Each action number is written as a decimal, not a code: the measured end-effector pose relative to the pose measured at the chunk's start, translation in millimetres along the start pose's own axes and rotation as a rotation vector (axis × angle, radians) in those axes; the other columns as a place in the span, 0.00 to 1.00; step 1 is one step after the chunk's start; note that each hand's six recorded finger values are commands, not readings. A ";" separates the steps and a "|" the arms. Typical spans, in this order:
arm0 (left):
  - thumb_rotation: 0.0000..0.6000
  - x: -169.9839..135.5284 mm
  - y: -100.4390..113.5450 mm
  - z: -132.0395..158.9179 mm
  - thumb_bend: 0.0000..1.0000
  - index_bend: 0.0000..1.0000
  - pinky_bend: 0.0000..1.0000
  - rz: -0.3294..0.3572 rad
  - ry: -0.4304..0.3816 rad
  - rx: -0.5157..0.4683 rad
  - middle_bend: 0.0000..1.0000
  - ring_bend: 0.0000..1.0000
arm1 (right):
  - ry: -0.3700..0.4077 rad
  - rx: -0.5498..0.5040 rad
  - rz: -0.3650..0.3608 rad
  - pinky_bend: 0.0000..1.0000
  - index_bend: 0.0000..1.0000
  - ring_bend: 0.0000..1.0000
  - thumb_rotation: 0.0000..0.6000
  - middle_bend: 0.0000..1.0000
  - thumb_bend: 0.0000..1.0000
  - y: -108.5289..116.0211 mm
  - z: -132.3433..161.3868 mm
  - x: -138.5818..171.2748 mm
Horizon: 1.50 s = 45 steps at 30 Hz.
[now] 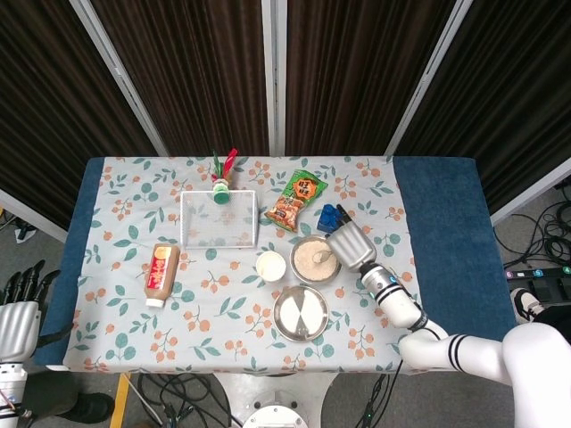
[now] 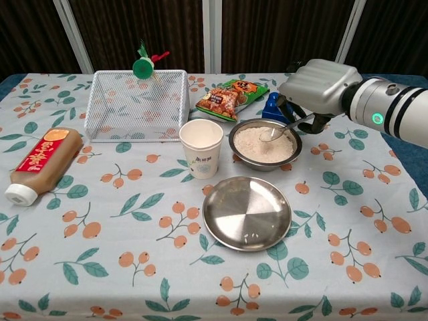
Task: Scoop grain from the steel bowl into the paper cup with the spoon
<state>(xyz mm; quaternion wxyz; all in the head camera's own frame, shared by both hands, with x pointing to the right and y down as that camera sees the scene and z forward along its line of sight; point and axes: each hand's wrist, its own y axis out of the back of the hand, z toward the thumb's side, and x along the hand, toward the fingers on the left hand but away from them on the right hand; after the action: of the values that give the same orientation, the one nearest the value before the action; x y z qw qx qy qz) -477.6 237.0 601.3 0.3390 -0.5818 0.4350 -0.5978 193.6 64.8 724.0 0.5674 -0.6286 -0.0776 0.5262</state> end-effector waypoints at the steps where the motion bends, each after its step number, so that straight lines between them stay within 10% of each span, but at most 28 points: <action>1: 1.00 -0.2 0.5 0.3 0.06 0.21 0.02 0.000 0.000 0.001 0.08 0.03 | -0.004 -0.010 -0.006 0.05 0.58 0.28 1.00 0.54 0.33 1.0 -2.7 1.3; 14: 1.00 -0.7 5.0 4.8 0.06 0.21 0.02 0.009 -0.010 0.009 0.08 0.03 | 0.023 -0.120 -0.101 0.05 0.58 0.28 1.00 0.54 0.33 41.0 -3.9 16.5; 27: 1.00 -5.7 0.5 -2.4 0.06 0.21 0.02 0.002 0.008 -0.007 0.08 0.03 | 0.151 -0.012 -0.114 0.04 0.58 0.28 1.00 0.54 0.33 82.6 48.3 -9.6; 45: 1.00 -6.6 -1.6 -6.9 0.06 0.21 0.02 0.006 0.011 -0.014 0.08 0.03 | 0.305 0.643 -0.205 0.00 0.59 0.27 1.00 0.54 0.33 116.9 116.6 -34.3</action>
<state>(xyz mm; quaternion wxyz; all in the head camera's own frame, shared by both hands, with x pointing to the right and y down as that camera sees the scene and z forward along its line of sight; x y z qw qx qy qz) -483.6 244.5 600.6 0.3344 -0.5796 0.4428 -0.5968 32.9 74.5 673.8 0.7907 -0.4785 0.1145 0.3644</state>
